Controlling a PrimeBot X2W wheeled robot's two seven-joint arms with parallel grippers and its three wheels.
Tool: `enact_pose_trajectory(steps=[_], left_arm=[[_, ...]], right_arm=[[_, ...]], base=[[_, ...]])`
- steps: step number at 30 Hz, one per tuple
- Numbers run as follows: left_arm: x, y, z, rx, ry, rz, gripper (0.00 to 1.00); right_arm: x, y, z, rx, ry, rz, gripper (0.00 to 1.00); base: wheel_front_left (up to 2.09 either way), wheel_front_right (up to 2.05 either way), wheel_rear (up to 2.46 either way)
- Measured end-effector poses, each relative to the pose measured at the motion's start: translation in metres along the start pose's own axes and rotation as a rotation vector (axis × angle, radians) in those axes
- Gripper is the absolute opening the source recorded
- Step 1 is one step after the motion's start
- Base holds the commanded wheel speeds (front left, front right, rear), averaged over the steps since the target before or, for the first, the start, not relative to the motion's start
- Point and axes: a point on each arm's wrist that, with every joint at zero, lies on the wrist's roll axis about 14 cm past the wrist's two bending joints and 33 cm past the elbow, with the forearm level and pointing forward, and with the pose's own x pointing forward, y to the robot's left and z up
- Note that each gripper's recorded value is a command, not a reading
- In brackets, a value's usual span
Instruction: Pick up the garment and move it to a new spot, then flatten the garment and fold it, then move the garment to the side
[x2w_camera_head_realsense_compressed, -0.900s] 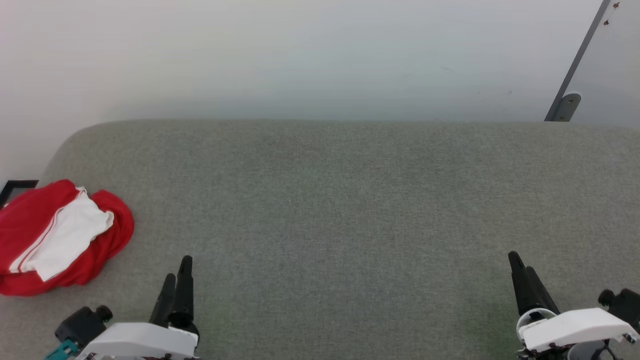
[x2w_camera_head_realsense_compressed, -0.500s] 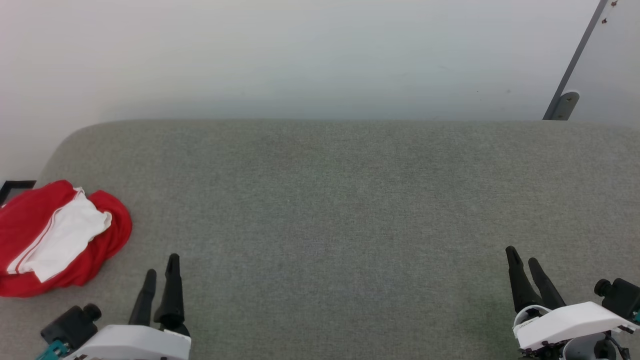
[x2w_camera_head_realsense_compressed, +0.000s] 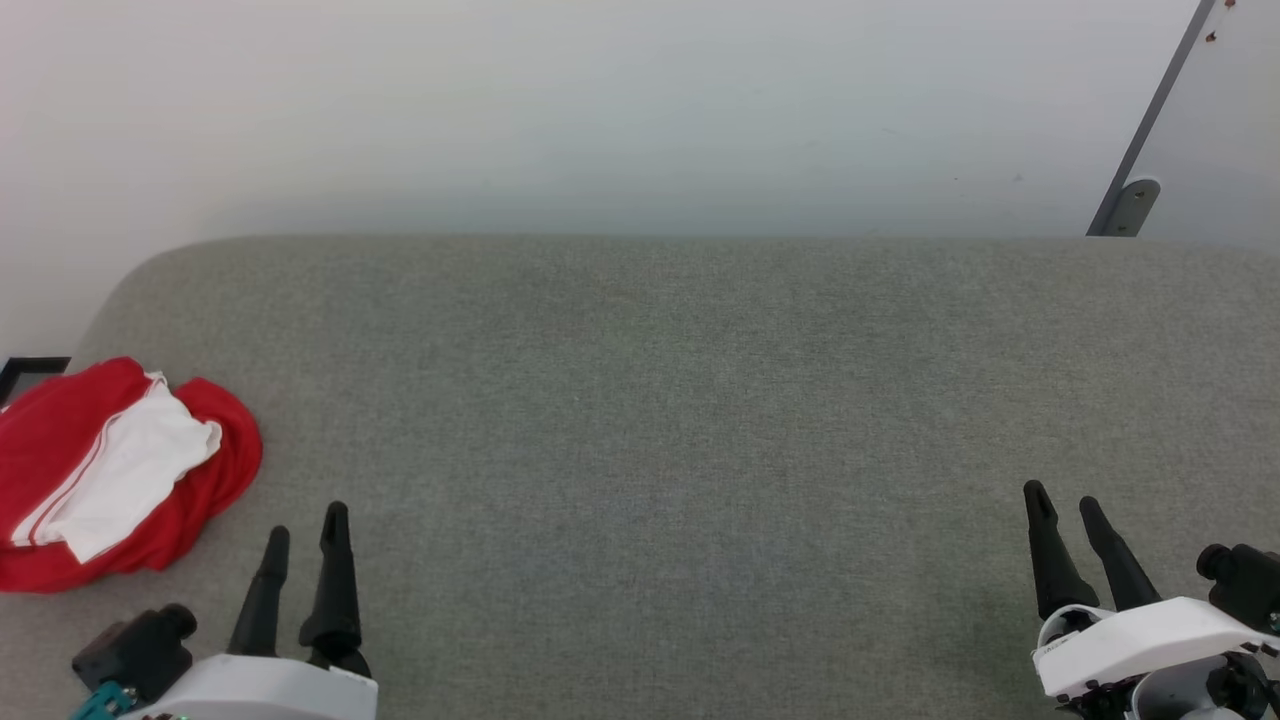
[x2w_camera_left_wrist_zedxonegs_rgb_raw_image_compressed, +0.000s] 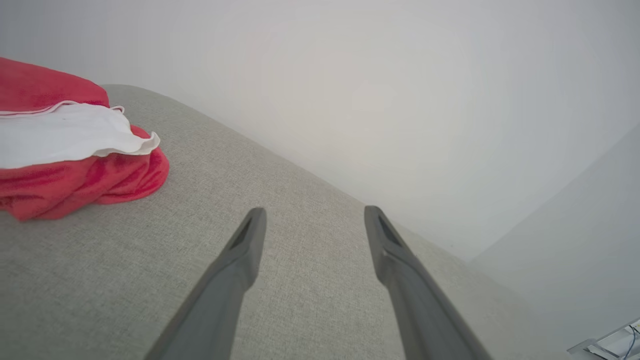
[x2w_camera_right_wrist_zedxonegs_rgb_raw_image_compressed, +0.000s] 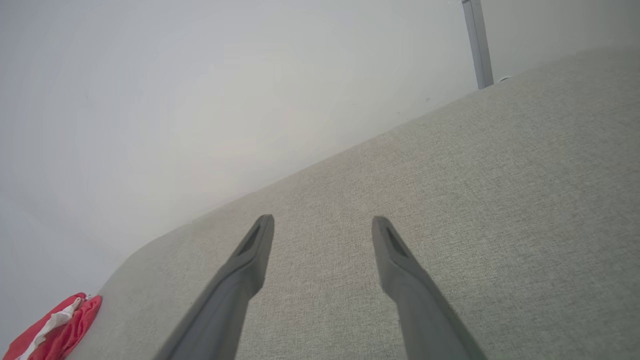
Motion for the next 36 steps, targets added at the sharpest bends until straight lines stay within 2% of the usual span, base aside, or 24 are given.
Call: enact_pose_trajectory(steps=[36], left_arm=[[-0.001, -0.016, 0.016, 0.308, -0.086, -0.083, 1.0]], right_arm=[[0.002, 0.012, 0.015, -0.306, -0.059, 0.057, 1.0]], base=[[0.0, 0.0, 0.0]])
